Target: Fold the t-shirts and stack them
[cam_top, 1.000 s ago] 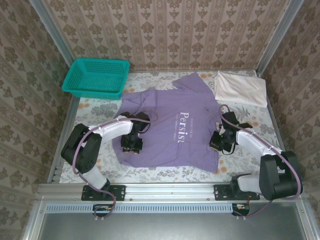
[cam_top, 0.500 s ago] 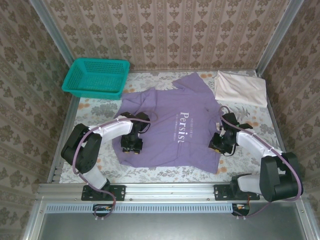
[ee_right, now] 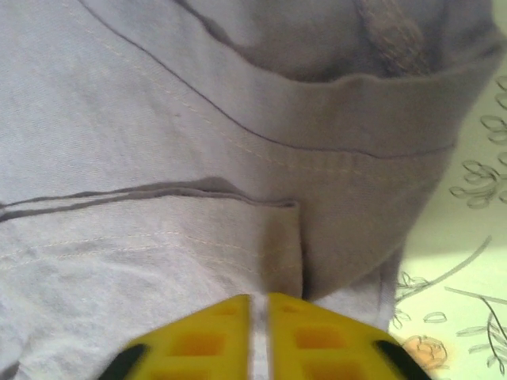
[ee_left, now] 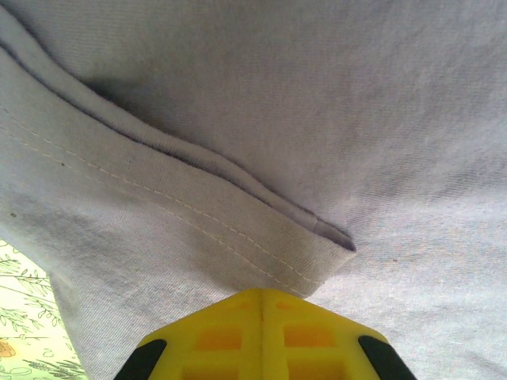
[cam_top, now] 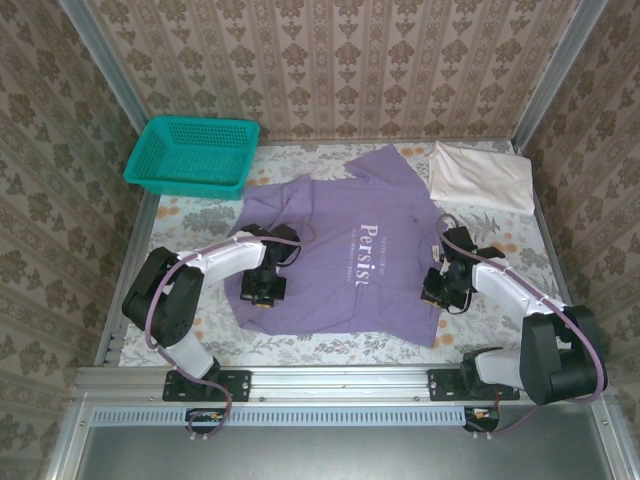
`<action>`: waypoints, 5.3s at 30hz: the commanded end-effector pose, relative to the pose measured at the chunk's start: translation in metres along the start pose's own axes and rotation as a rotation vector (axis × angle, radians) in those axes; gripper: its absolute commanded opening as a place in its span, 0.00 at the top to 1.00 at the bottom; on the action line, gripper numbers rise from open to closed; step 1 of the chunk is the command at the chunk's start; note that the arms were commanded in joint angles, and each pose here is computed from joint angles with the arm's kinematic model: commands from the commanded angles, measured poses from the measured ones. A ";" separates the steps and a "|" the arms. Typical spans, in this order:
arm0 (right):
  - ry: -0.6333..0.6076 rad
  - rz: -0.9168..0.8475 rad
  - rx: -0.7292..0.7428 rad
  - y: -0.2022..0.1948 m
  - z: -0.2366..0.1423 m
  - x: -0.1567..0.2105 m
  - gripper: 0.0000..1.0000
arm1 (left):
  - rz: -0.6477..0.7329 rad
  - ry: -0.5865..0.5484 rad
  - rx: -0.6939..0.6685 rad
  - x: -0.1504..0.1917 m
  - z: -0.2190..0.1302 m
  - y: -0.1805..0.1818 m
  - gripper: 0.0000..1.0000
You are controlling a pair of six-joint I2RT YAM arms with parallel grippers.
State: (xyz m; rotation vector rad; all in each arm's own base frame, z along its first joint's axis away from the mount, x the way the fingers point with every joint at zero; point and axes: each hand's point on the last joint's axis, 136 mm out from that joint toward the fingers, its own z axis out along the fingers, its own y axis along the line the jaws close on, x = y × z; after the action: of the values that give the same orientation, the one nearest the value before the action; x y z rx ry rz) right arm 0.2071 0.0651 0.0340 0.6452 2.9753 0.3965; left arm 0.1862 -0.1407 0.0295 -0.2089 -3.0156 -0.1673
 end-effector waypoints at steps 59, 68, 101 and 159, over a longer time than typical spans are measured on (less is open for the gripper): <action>-0.001 0.045 0.042 -0.006 0.012 0.002 0.66 | 0.096 -0.052 0.033 -0.007 -0.001 -0.007 0.94; 0.006 0.045 0.004 0.002 0.010 0.002 0.77 | 0.088 -0.063 0.013 0.001 -0.006 0.003 0.97; 0.034 0.039 -0.017 0.005 0.001 0.013 0.78 | 0.042 -0.075 0.059 0.005 -0.006 0.002 0.82; -0.657 -0.305 -0.625 0.105 -0.175 -0.025 1.00 | -0.938 -0.515 0.119 0.059 -0.069 0.150 1.00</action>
State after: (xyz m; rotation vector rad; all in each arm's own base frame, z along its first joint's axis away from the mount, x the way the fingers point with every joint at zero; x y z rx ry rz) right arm 0.2319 0.0997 0.2104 0.2513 2.1506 0.8347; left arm 0.1406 0.0115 0.1116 1.4062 -3.2745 -0.0508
